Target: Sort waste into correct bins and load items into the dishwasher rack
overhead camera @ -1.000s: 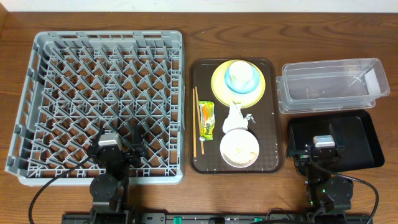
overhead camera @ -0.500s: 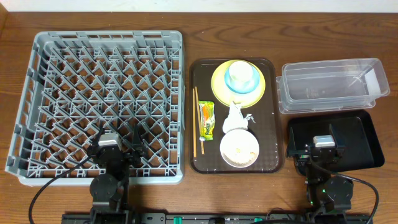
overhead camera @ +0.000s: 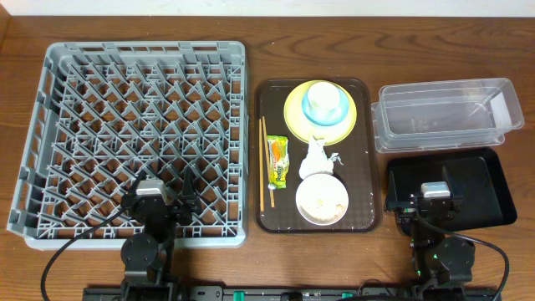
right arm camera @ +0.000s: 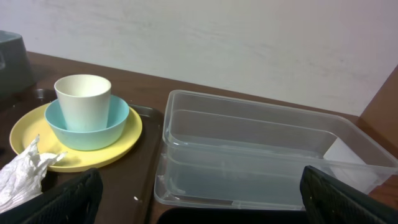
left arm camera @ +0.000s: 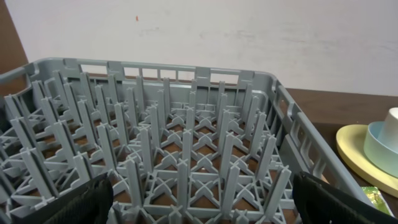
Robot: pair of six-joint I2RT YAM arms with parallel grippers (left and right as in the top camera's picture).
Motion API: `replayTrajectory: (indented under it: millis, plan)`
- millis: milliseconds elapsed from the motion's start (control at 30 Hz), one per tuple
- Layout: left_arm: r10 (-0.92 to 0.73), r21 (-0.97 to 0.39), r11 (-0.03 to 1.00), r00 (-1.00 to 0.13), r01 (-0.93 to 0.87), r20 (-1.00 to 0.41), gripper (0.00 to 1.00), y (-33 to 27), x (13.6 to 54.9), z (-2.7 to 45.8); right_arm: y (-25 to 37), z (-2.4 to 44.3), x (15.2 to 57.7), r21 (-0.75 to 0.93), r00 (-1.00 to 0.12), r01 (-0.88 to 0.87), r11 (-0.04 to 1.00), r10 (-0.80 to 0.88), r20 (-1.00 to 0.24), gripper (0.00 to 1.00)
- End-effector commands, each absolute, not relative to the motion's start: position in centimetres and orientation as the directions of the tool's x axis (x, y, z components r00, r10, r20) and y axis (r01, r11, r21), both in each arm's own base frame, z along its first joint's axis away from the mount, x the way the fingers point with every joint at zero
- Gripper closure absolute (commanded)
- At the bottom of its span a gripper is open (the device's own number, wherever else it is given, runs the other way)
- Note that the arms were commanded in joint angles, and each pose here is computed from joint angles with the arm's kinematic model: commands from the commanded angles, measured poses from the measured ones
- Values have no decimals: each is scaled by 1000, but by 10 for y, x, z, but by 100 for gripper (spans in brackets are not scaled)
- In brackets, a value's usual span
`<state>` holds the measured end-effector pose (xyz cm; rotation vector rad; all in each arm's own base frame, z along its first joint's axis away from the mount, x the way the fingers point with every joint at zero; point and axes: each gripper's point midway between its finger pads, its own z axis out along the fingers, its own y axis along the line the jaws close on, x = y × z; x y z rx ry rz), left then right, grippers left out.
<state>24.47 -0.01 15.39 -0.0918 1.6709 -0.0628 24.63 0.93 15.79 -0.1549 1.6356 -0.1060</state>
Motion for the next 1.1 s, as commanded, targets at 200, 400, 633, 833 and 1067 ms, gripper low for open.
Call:
replayTrajectory:
  millis: [200,400,633,833,1067]
  plan:
    - [-116,-133,984,-142,116,-983,6,-25,241,153,9,157,246,-145,-68,-32,989,-147,-987,1]
    - [-118,-147,978,-188,149,-975,6,-32,229,190,9,157,246,-145,-68,-31,989,-147,-987,1]
    - [-110,-184,970,-382,162,-918,6,-40,228,250,9,157,246,-145,-68,-31,989,-147,-987,1]
    - [-93,-360,911,-751,201,-654,7,-73,234,278,9,157,246,-145,-68,-31,989,-147,-987,1]
    - [-138,-525,837,-868,155,-477,7,-97,278,295,9,157,246,-145,-68,-31,989,-147,-987,1]
